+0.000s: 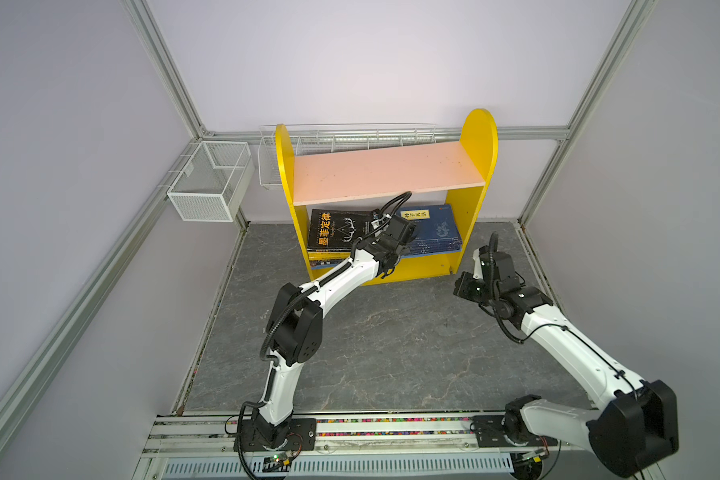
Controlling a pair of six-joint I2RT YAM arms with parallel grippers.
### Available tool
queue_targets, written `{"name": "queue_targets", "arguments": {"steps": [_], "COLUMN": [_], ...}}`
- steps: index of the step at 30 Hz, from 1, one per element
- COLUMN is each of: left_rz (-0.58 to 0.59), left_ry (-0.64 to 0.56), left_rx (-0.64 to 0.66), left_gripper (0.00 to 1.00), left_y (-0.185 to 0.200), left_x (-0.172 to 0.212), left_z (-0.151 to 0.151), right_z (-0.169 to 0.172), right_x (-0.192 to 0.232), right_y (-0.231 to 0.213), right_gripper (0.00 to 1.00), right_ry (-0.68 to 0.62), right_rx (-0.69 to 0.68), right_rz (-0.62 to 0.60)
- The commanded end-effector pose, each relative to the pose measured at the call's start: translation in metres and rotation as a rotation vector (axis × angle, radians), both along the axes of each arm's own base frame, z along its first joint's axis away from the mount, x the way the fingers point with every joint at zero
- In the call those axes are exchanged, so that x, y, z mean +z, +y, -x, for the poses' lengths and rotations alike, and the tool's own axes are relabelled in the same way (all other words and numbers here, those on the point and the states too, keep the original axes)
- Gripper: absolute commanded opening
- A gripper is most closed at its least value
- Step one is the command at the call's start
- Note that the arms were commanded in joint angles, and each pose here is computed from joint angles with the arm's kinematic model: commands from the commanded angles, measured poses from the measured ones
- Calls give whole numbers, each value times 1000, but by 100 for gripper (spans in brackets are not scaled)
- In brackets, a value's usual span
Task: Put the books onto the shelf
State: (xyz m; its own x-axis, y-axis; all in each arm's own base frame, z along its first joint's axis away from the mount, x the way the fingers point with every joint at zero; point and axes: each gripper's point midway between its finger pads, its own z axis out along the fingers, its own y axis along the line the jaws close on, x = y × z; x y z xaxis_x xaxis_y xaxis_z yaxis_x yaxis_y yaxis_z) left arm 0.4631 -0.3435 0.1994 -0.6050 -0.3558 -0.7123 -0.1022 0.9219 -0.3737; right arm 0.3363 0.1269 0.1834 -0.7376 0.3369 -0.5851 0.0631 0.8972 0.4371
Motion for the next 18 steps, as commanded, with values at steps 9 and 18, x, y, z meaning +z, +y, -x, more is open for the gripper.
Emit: {"name": "queue_targets", "arguments": {"steps": [9,18], "left_rz": [6,-41], "left_ry": [30,44], "left_rx": [-1,-11], "left_gripper": [0,0], "left_y": [0,-9], "left_x": [-10,-19], "left_z": [-11,-23], "right_z": [2,3], "right_x": [2,3], "right_y": [-3,-8], "right_gripper": [6,6], "right_ry": [-5,-8], "right_rx": [-7,-18], "right_rz": [-20,-16]}}
